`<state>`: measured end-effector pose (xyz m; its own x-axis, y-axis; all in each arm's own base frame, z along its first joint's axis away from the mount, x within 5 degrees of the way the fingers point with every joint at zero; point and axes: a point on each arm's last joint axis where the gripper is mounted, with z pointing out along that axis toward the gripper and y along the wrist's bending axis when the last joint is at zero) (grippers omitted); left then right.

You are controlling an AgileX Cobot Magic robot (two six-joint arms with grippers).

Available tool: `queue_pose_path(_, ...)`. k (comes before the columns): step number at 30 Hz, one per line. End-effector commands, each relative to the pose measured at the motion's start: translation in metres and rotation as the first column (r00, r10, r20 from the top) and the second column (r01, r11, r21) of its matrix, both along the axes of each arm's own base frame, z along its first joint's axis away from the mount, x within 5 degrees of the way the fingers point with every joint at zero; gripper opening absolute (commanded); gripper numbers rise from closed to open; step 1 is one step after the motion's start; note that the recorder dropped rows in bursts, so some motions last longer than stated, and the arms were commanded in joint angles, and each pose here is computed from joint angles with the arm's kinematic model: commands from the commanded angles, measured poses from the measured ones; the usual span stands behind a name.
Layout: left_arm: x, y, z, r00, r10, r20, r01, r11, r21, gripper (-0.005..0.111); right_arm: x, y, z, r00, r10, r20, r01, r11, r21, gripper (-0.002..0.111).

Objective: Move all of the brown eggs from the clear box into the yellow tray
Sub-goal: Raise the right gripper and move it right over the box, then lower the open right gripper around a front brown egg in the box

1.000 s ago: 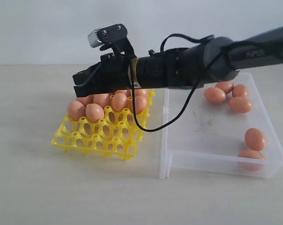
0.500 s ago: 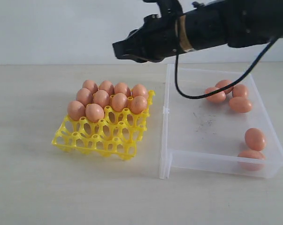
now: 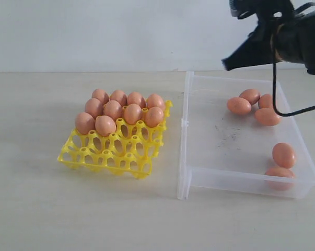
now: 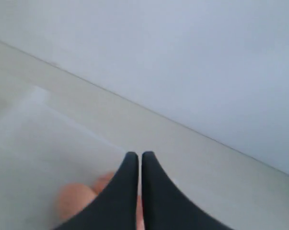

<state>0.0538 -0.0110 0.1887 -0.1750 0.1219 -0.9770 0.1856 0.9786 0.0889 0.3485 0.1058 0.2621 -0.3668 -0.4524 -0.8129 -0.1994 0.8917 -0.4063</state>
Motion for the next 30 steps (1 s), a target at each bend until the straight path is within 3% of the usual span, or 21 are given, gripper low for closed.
queue_pose_path(1,0.000,0.000,-0.001,1.000,-0.006,0.001,0.006,1.000,0.002,0.004,-0.010,-0.033,-0.001,0.975,-0.215,-0.048,0.188,0.926,-0.326,0.000)
queue_pose_path(4,0.000,0.000,-0.001,1.000,-0.006,0.001,0.006,1.000,0.002,0.004,-0.016,-0.035,-0.009,0.957,-0.224,-0.184,0.140,0.913,-0.384,0.000)
queue_pose_path(11,0.000,0.000,-0.001,1.000,-0.006,0.001,0.006,1.000,0.002,0.004,-0.025,-0.009,-0.010,0.840,-0.062,-0.539,-0.019,0.990,-0.143,0.000)
queue_pose_path(16,0.000,0.000,-0.001,1.000,-0.006,0.001,0.006,1.000,0.002,0.004,-0.027,-0.010,-0.020,0.683,-0.186,-0.706,0.057,0.978,-0.203,0.000)
queue_pose_path(21,0.000,0.000,-0.001,1.000,-0.006,0.001,0.006,1.000,0.002,0.004,-0.025,-0.012,-0.047,0.559,-0.287,-0.778,0.114,0.956,-0.271,0.000)
queue_pose_path(26,0.000,0.000,-0.001,1.000,-0.006,0.001,0.006,1.000,0.002,0.004,-0.018,-0.009,-0.065,0.545,-0.302,-0.782,0.150,0.953,-0.263,0.004)
queue_pose_path(30,0.000,0.000,-0.001,1.000,-0.006,0.001,0.006,1.000,0.002,0.004,-0.013,-0.006,-0.071,0.568,-0.289,-0.771,0.170,0.957,-0.234,0.027)
